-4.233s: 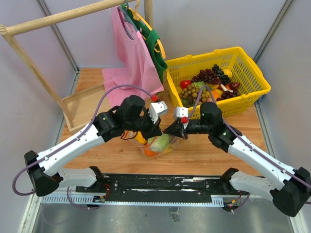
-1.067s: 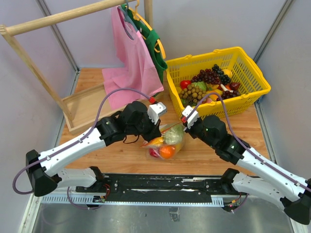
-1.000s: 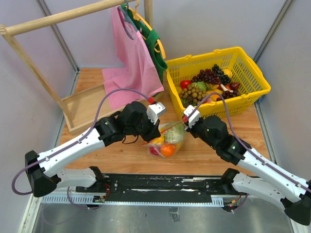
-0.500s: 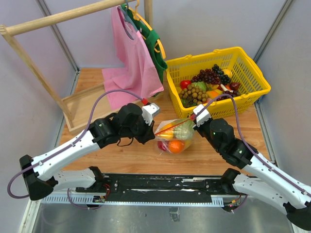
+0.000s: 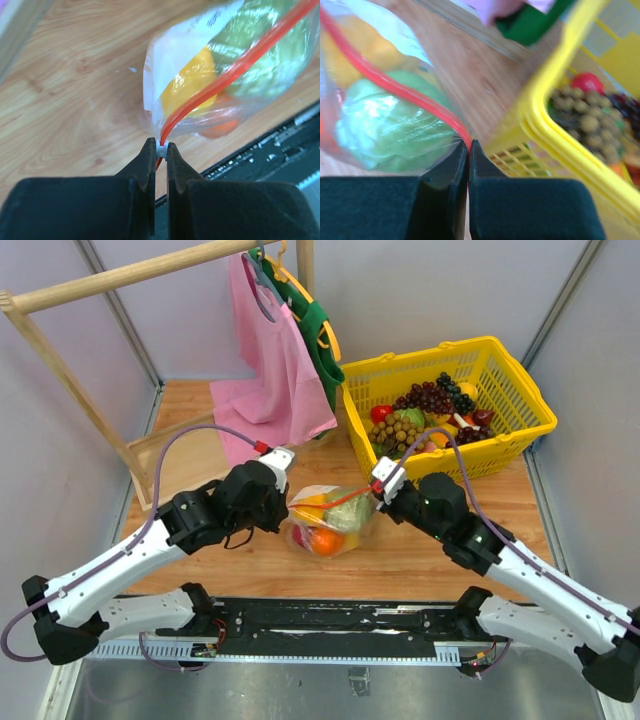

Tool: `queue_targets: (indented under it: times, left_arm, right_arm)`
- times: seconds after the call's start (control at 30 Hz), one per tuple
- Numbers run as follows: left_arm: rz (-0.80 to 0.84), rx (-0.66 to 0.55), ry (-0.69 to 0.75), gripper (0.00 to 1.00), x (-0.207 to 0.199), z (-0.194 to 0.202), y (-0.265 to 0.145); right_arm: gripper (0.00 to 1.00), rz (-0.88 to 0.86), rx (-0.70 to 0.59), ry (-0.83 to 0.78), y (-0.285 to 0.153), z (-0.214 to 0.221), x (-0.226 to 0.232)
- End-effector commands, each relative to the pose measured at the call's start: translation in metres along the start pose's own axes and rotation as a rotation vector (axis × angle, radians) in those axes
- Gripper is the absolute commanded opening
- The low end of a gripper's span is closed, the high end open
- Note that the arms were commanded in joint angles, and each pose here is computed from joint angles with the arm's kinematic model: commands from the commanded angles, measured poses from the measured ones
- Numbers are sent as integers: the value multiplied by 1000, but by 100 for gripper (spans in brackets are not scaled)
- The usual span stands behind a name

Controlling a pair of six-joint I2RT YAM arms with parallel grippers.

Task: Place the food in the zip-top bag and seal the zipper
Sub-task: Zip the zipper food storage bag at the center of the board, then place the zipper food storage bag at the center of the board.

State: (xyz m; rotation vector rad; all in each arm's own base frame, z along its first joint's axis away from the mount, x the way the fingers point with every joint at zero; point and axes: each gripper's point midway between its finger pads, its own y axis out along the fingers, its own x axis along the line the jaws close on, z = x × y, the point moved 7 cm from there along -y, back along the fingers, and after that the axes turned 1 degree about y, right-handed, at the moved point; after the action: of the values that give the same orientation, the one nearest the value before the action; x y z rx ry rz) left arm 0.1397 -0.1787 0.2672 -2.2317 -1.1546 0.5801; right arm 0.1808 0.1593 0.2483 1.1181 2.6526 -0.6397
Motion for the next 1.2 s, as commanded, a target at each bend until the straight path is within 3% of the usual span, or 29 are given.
queue_targets:
  times: [0.0,0.17,0.33,0.5,0.7,0.77,0.97,1.17]
  left_arm:
    - [-229,-139,-121,0,25,-8,-12]
    - [-366,-254,-266,0,43,-1,-15]
    - [-415,-265,-341,0,52,4,-2]
    - [-425,-231,-437,0,72,0,11]
    - [-305,-130,-564,0,92,11,43]
    - [-272,-74,-602,0,94,21,54]
    - [-269,35,-670,2,90,50,62]
    - [-335,-121,-700,20,95,39,22]
  right_arm:
    - [1,-220,-207,-11,19,-54,13]
    - [3,-312,-155,25,47,-68,22]
    - [32,-179,-106,72,61,-68,10]
    - [61,-53,-105,79,40,-72,-7]
    - [80,193,-38,107,-6,-52,-39]
    - [100,263,6,121,-20,-42,-48]
    - [98,420,87,126,-57,-20,-62]
    - [98,569,83,139,-87,-6,-71]
